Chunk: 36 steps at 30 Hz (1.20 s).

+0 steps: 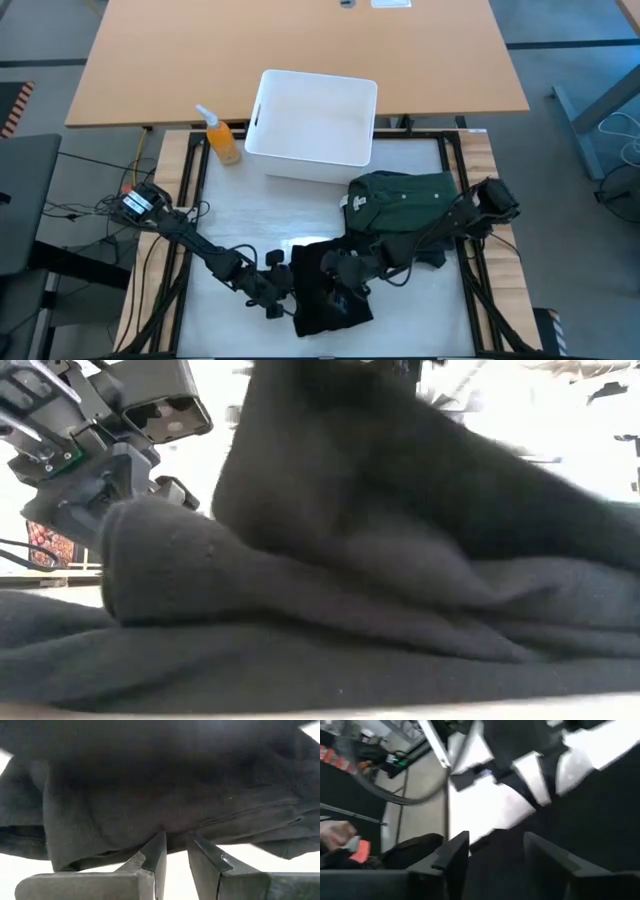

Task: Fold laundry
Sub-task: Fold the black shirt from the white laundry organizer

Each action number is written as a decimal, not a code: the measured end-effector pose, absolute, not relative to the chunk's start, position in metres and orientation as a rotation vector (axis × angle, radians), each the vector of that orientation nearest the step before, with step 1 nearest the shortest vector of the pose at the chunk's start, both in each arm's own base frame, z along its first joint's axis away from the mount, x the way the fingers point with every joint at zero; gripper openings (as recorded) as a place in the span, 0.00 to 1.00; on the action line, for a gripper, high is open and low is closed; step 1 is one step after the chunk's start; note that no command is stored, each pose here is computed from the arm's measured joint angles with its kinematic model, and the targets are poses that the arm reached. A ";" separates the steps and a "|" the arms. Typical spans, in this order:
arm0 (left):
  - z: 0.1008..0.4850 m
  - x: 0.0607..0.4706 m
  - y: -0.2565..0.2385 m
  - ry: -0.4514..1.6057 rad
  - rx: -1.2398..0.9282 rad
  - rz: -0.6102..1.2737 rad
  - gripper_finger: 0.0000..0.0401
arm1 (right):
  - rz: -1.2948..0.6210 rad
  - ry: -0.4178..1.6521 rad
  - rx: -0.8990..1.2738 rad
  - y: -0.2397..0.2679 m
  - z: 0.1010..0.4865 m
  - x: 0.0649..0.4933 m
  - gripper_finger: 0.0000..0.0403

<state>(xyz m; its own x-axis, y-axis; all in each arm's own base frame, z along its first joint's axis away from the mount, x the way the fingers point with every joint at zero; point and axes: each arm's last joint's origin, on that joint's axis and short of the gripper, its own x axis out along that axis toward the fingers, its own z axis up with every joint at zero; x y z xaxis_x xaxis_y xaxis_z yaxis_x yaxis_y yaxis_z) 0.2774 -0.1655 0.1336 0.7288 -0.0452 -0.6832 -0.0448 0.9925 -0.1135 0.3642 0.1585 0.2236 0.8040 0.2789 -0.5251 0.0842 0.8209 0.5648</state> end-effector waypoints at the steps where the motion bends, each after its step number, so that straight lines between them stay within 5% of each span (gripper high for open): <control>1: 0.134 0.278 -0.165 0.755 -0.124 0.000 0.16 | 0.126 0.633 0.607 0.158 0.228 0.364 0.53; 8: 0.133 0.277 -0.165 0.769 -0.123 -0.007 0.16 | 0.060 0.644 0.557 0.157 0.253 0.346 0.59; 16: 0.132 0.279 -0.160 0.781 -0.096 -0.002 0.16 | -0.065 0.654 0.433 0.209 0.201 0.335 0.55; 27: 0.132 0.288 -0.145 0.801 -0.162 -0.006 0.16 | -0.083 0.612 0.293 0.231 0.128 0.386 0.53; 36: 0.146 0.283 -0.145 0.900 -0.180 -0.048 0.16 | -0.071 0.656 0.083 0.232 0.156 0.424 0.53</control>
